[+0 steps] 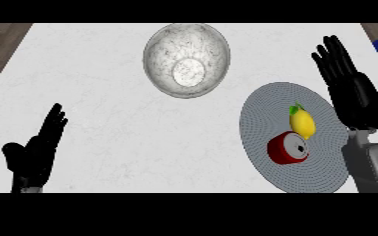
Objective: Pick the lemon from the placemat and place it in the bowl
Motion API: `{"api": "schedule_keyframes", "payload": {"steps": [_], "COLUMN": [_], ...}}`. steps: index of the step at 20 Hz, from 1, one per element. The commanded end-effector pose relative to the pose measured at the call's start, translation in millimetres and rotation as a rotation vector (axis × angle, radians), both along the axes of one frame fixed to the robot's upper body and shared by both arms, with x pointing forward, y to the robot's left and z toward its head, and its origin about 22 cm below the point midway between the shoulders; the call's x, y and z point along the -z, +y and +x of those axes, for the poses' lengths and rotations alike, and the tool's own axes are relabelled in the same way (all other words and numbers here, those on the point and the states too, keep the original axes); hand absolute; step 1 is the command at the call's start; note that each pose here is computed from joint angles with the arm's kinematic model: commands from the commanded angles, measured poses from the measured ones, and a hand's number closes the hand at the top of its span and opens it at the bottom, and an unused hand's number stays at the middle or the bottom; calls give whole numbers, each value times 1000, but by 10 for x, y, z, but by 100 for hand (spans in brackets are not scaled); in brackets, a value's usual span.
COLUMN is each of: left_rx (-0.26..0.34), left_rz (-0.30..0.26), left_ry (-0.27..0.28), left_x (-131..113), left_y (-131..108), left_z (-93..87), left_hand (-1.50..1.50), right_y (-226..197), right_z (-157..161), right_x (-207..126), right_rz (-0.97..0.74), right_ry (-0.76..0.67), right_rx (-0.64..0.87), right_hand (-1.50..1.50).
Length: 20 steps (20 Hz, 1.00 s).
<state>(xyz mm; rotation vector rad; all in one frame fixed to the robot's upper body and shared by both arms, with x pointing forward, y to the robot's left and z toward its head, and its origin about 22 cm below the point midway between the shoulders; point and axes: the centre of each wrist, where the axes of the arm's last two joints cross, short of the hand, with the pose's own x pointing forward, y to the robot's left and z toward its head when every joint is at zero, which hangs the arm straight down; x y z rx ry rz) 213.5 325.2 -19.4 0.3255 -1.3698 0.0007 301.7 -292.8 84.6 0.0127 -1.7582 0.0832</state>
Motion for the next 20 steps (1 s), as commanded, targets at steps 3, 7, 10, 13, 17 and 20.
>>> {"api": "schedule_keyframes", "payload": {"steps": [3,7,10,13,17,20], "left_rx": [33,91,148,142,145,153], "left_rz": [107,132,142,138,147,123], "left_ry": [-173,-275,-301,-304,-288,-273], "left_x": [-450,-676,-875,-927,-962,-935], "left_y": [-63,-179,-376,-482,-535,-612], "left_z": [325,482,610,701,785,713], "left_hand": [0,0,0,0,0,0], "right_y": [-177,-729,-1166,-1282,-1580,-1681], "right_z": [175,160,175,136,152,102], "right_x": [-43,-581,126,87,-302,-499], "right_rz": [116,-345,123,119,-82,-230], "right_ry": [-2,-93,-96,-187,-219,-168], "right_rx": [-374,-217,-252,-476,-566,-619], "right_hand": [150,150,-150,-150,-150,-150]}}
